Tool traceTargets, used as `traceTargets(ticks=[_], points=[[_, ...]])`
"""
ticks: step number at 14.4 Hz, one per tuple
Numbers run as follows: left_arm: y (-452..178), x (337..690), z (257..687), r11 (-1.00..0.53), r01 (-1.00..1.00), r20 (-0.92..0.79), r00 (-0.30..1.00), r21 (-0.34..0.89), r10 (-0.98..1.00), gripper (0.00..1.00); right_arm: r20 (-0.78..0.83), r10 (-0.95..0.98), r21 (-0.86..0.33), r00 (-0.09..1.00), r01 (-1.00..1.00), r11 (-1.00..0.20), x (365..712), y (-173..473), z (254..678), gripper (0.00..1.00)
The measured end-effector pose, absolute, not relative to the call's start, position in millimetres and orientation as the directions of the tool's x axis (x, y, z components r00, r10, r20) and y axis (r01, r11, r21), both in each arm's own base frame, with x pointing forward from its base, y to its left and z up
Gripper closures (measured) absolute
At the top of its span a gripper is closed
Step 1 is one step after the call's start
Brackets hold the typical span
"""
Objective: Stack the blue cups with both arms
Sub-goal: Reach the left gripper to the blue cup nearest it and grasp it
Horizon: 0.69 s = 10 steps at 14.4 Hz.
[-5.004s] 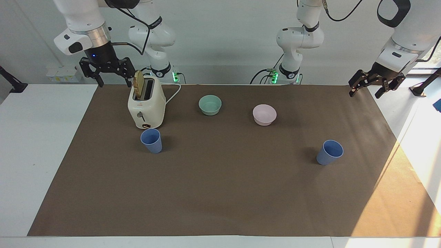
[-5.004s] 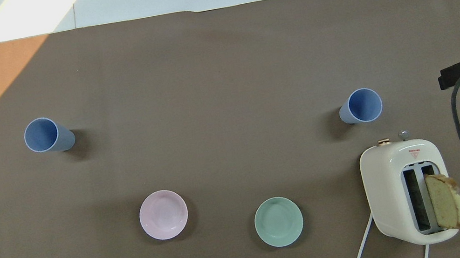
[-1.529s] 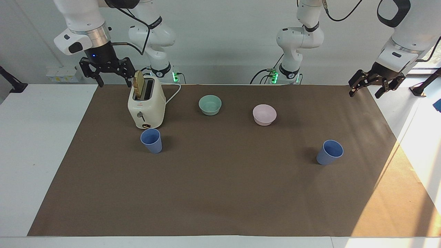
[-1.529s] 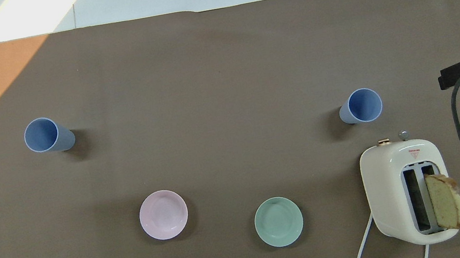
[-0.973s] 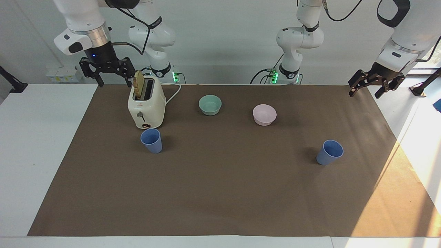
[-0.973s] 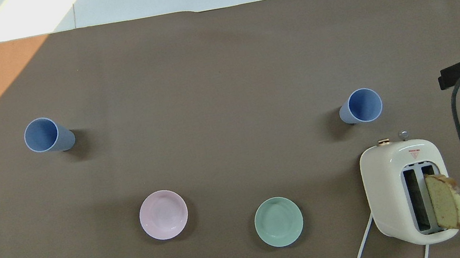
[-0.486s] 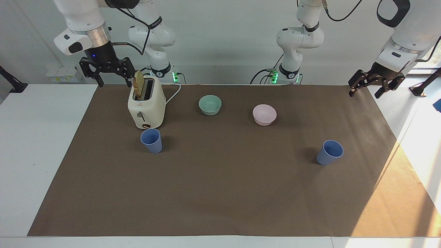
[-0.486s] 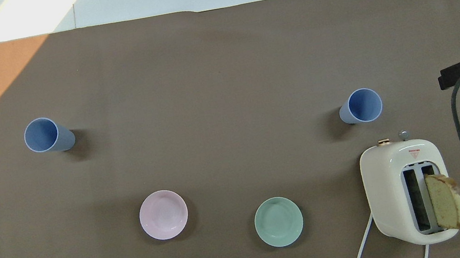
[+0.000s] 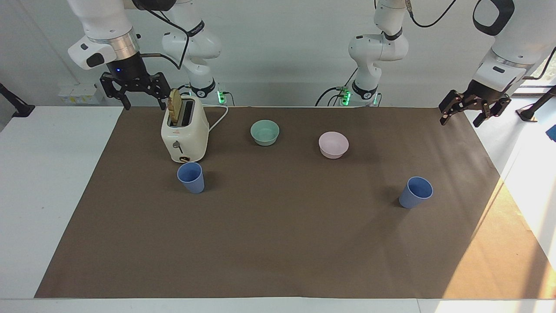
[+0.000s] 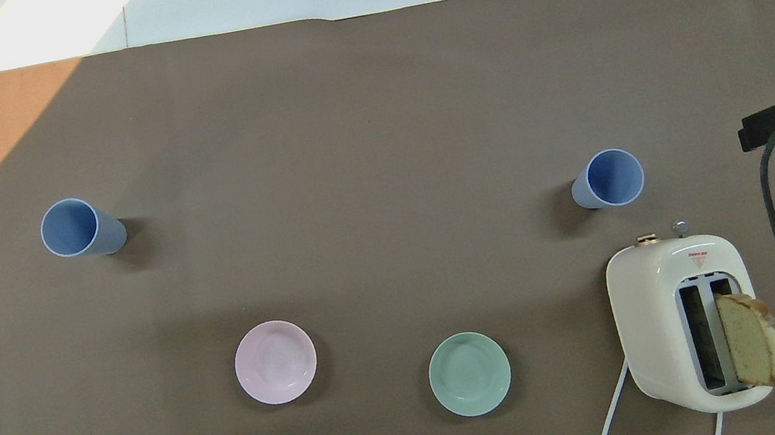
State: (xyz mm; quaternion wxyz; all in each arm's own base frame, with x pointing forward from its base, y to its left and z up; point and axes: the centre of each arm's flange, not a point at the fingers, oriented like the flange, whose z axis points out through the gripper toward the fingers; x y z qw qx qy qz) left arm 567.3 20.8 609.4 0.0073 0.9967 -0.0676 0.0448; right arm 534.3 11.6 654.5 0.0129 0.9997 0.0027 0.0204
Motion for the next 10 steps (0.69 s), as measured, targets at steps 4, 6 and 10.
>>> traceTargets(ticks=[4, 6, 10], points=[[23.5, 584.5, 563.4, -0.986, -0.169, 0.109, 0.980, -0.004, -0.168, 0.00, 0.041, 0.006, 0.026, 0.999, 0.005, -1.000, 534.3, 11.6, 654.5, 0.00], [23.7, 588.7, 542.1, -0.985, -0.175, 0.114, 0.978, -0.008, -0.174, 0.00, 0.041, 0.006, 0.026, 0.999, 0.005, -1.000, 534.3, 11.6, 654.5, 0.00], [23.2, 601.8, 504.5, -0.983, -0.181, 0.102, 0.978, -0.014, -0.181, 0.00, 0.041, 0.006, 0.026, 0.999, 0.005, -1.000, 534.3, 11.6, 654.5, 0.00]])
